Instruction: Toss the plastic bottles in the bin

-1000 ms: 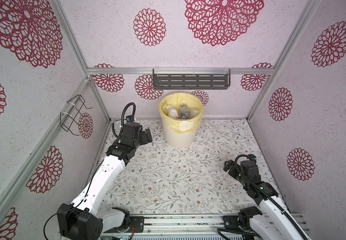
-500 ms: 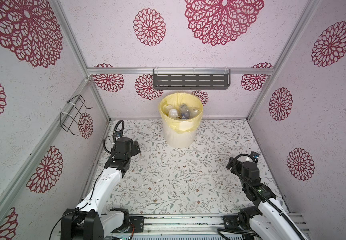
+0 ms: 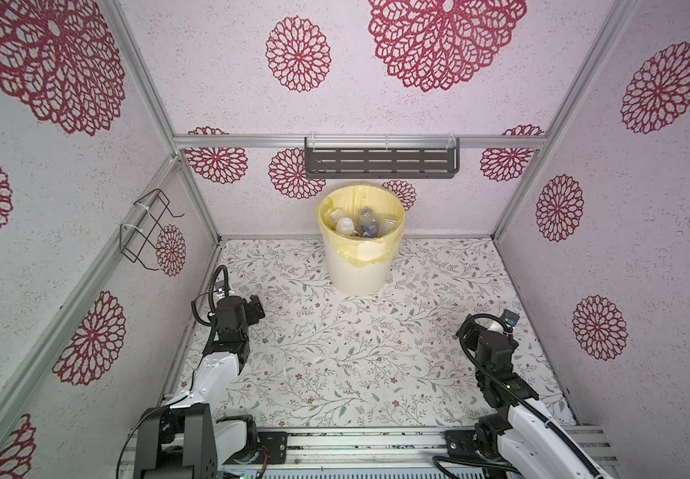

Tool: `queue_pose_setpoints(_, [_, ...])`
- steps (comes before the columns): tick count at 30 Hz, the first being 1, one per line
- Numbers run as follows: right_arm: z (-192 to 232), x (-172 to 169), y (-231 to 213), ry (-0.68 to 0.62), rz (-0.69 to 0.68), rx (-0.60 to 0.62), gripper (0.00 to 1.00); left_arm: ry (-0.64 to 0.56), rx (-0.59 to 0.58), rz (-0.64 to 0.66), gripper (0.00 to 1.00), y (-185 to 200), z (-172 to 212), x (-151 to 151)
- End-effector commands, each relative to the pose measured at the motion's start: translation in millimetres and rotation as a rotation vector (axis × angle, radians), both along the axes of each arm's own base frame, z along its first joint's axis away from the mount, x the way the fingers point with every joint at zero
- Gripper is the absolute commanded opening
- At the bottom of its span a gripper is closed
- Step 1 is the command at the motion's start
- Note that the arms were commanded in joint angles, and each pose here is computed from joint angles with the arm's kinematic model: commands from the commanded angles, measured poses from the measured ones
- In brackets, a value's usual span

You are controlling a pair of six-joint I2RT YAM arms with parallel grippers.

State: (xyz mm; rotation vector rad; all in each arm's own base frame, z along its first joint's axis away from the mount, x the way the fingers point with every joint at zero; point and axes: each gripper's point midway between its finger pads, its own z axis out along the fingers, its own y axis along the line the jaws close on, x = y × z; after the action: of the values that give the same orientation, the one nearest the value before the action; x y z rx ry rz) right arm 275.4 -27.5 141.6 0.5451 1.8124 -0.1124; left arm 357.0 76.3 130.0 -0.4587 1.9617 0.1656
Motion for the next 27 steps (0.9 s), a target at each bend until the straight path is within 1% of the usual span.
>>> queue_pose_setpoints(1, [24.3, -0.1, -18.8, -0.120, -0.104, -0.067, 0.99, -0.180, -0.038, -0.087, 0.97, 0.7, 18.9, 21.2])
queue_pose_setpoints(3, [29.6, -2.3, -23.3, -0.169, -0.128, -0.086, 0.99, -0.196, -0.056, -0.108, 0.97, 5.1, 13.2, 24.7])
queue_pose_setpoints(5, [34.7, -3.9, -23.9, -0.219, -0.114, -0.157, 0.99, -0.189, -0.068, -0.126, 0.97, 9.4, 10.9, 28.5])
queue_pose_setpoints(7, [36.7, -6.9, -29.1, -0.235, -0.142, -0.197, 0.99, -0.191, -0.053, -0.131, 0.97, 12.4, 11.0, 30.2])
queue_pose_setpoints(8, [33.7, -8.3, -34.2, -0.228, -0.175, -0.198, 0.99, -0.209, -0.040, -0.140, 0.97, 13.2, 13.5, 30.8])
queue_pose_setpoints(11, [25.0, -7.4, -39.3, -0.244, -0.206, -0.177, 0.99, -0.252, -0.012, -0.129, 0.97, 20.6, 12.9, 26.2])
queue_pose_setpoints(12, [22.5, -6.2, -41.1, -0.249, -0.216, -0.172, 0.99, -0.269, -0.014, -0.113, 0.97, 24.1, 10.5, 24.7])
queue_pose_setpoints(13, [20.3, -3.5, -42.4, -0.249, -0.223, -0.178, 0.99, -0.304, -0.024, -0.127, 0.97, 22.8, 11.4, 25.8])
queue_pose_setpoints(15, [12.9, 6.1, -40.5, -0.216, -0.201, -0.220, 0.99, -0.303, -0.025, -0.217, 0.97, 9.4, 10.6, 28.5])
queue_pose_setpoints(17, [10.5, 16.2, -37.8, -0.221, -0.183, -0.245, 0.99, -0.303, -0.021, -0.248, 0.97, 5.6, 9.7, 32.9])
queue_pose_setpoints(20, [17.5, 26.2, -33.3, -0.254, -0.157, -0.304, 0.99, -0.292, -0.024, -0.248, 0.97, 5.6, 8.6, 32.9])
queue_pose_setpoints(22, [8.5, 30.1, -39.2, -0.231, -0.196, -0.298, 0.99, -0.295, -0.022, -0.248, 0.97, 5.3, 8.7, 33.1])
queue_pose_setpoints(23, [11.4, 30.6, -39.4, -0.247, -0.195, -0.313, 0.99, -0.295, -0.024, -0.248, 0.97, 5.1, 8.7, 32.7])
queue_pose_setpoints(25, [9.6, 32.0, -33.3, -0.246, -0.148, -0.304, 0.99, -0.302, -0.016, -0.246, 0.97, 4.8, 8.9, 31.5])
queue_pose_setpoints(27, [8.5, 35.1, -34.0, -0.237, -0.146, -0.303, 0.99, -0.306, -0.005, -0.255, 0.97, 1.4, 7.3, 29.5])
